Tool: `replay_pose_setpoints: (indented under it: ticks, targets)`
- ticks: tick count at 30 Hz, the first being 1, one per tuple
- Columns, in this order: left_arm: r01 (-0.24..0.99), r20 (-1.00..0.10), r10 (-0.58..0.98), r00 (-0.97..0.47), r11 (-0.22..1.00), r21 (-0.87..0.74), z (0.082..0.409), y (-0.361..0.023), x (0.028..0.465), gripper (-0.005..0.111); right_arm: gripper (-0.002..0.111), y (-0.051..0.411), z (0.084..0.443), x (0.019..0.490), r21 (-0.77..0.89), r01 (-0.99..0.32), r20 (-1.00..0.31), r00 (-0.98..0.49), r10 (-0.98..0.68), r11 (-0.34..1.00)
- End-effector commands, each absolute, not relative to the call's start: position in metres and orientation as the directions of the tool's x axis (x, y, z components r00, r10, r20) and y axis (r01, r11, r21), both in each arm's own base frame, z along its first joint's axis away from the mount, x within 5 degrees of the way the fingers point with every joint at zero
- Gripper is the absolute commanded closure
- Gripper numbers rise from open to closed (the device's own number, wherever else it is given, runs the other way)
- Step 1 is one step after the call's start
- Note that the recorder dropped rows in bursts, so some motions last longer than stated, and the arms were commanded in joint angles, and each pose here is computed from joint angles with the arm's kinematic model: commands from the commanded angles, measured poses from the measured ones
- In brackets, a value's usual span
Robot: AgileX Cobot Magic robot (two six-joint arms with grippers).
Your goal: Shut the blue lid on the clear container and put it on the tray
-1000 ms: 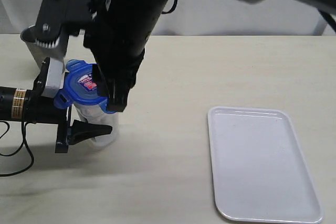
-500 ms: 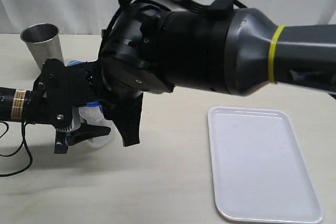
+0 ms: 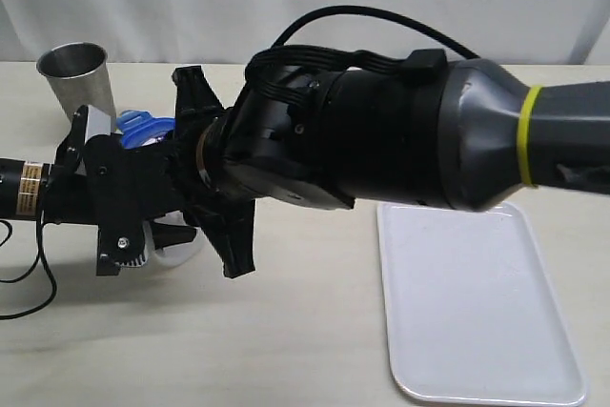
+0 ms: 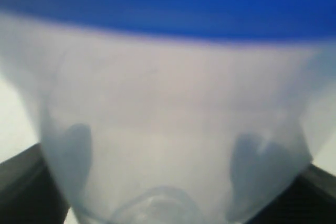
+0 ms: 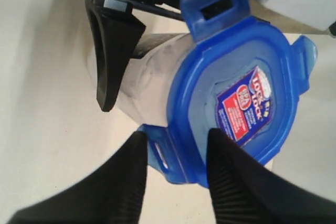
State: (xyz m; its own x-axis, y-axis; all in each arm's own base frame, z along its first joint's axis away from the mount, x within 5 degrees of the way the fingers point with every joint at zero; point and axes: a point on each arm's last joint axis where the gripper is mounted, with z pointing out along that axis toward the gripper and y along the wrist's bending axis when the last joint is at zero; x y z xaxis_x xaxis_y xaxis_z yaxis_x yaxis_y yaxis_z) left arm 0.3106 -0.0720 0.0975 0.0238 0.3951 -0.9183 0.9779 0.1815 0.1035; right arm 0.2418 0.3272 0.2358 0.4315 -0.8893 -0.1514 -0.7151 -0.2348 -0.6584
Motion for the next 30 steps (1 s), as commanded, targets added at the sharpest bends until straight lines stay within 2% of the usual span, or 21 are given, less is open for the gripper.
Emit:
replay_pose_setpoints:
  ticks: [1, 8, 18, 21, 23, 25, 30]
  targets:
    - [0.983, -0.946, 0.319, 0.054, 0.150, 0.107, 0.107, -0.079, 0.309, 0.107, 0.076, 0.332, 0.210, 0.243, -0.628, -0.744, -0.158, 0.407, -0.899, -0.226]
    - [0.983, -0.946, 0.319, 0.052, 0.151, 0.105, 0.107, -0.079, 0.309, 0.107, 0.076, 0.337, 0.194, 0.247, -0.630, -0.741, -0.146, 0.408, -0.901, -0.233]
    - [0.982, -0.947, 0.317, 0.050, 0.157, 0.104, 0.107, -0.079, 0.310, 0.107, 0.079, 0.339, 0.197, 0.254, -0.695, -0.704, -0.183, 0.367, -0.912, -0.144]
    - [0.978, -0.951, 0.307, 0.042, 0.183, 0.103, 0.108, -0.078, 0.312, 0.107, 0.078, 0.332, 0.216, 0.257, -0.658, -0.753, -0.331, 0.257, -0.908, 0.027]
    - [0.977, -0.951, 0.305, 0.041, 0.186, 0.102, 0.109, -0.078, 0.312, 0.107, 0.073, 0.319, 0.235, 0.267, -0.604, -0.778, -0.459, 0.165, -0.873, 0.170]
    - [0.976, -0.952, 0.303, 0.040, 0.192, 0.102, 0.109, -0.078, 0.313, 0.107, 0.069, 0.309, 0.245, 0.276, -0.567, -0.782, -0.528, 0.104, -0.843, 0.259]
    - [0.975, -0.953, 0.301, 0.038, 0.198, 0.101, 0.109, -0.078, 0.313, 0.107, 0.068, 0.299, 0.260, 0.281, -0.541, -0.774, -0.581, 0.062, -0.811, 0.329]
